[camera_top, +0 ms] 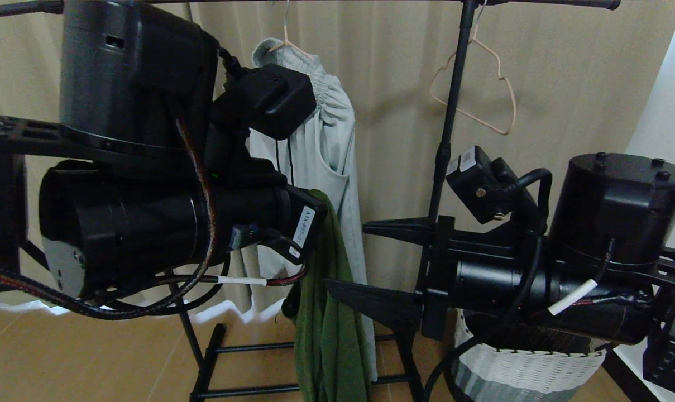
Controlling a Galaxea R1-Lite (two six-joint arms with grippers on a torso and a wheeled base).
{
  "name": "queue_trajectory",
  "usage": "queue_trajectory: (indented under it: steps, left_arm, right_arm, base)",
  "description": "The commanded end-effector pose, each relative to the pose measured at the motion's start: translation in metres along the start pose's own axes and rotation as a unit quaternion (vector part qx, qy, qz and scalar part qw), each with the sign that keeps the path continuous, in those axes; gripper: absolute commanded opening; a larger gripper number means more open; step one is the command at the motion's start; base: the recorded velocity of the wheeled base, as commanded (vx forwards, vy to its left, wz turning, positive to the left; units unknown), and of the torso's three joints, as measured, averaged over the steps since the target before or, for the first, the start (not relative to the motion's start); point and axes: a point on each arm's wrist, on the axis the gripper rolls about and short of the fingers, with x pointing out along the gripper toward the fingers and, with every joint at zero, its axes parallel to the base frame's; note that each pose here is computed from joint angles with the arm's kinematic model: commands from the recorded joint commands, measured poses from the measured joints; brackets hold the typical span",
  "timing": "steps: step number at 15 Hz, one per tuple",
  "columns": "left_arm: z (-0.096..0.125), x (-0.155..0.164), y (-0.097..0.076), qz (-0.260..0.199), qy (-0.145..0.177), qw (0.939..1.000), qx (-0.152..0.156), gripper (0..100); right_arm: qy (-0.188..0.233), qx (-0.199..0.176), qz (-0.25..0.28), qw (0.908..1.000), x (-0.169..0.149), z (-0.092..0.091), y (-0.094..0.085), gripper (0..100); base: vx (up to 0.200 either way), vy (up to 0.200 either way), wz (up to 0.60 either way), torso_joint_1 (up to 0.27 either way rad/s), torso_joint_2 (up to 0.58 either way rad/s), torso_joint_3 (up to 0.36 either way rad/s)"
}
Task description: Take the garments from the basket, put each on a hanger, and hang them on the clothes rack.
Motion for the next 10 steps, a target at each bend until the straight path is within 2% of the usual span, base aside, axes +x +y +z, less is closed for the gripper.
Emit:
queue_trajectory:
  steps: [1, 5, 8, 9, 10]
  left_arm:
    - [0.001, 0.002, -0.005, -0.006, 0.000, 1.0000, 0.002, 0]
    - [0.003, -0.003, -0.012, -0.020, -0.007, 0.9998, 0.006, 0]
    - [0.005, -0.010, -0.011, -0.021, -0.014, 0.9997, 0.006, 0]
    - [0.005, -0.012, -0.010, -0.021, -0.016, 0.9997, 0.005, 0]
    - [0.006, -0.015, -0.008, -0.020, -0.019, 0.9996, 0.004, 0]
  right_arm:
    - [0.006, 0.001, -0.010, 0.9999, 0.016, -0.003, -0.003, 100]
    - [0.008, 0.000, -0.015, 0.9999, 0.033, -0.004, -0.002, 100]
    - [0.011, 0.001, -0.015, 0.9998, 0.035, -0.005, -0.003, 100]
    - [0.012, 0.002, -0.015, 0.9998, 0.035, -0.006, -0.003, 0]
    - [0.011, 0.001, -0.015, 0.9998, 0.034, -0.005, -0.003, 0]
  base:
    - [0.000, 0.000, 0.00, 0.000, 0.00, 0.000]
    - [0.000, 0.000, 0.00, 0.000, 0.00, 0.000]
    - [0.000, 0.000, 0.00, 0.000, 0.00, 0.000]
    - [0.000, 0.000, 0.00, 0.000, 0.00, 0.000]
    - [0.000, 0.000, 0.00, 0.000, 0.00, 0.000]
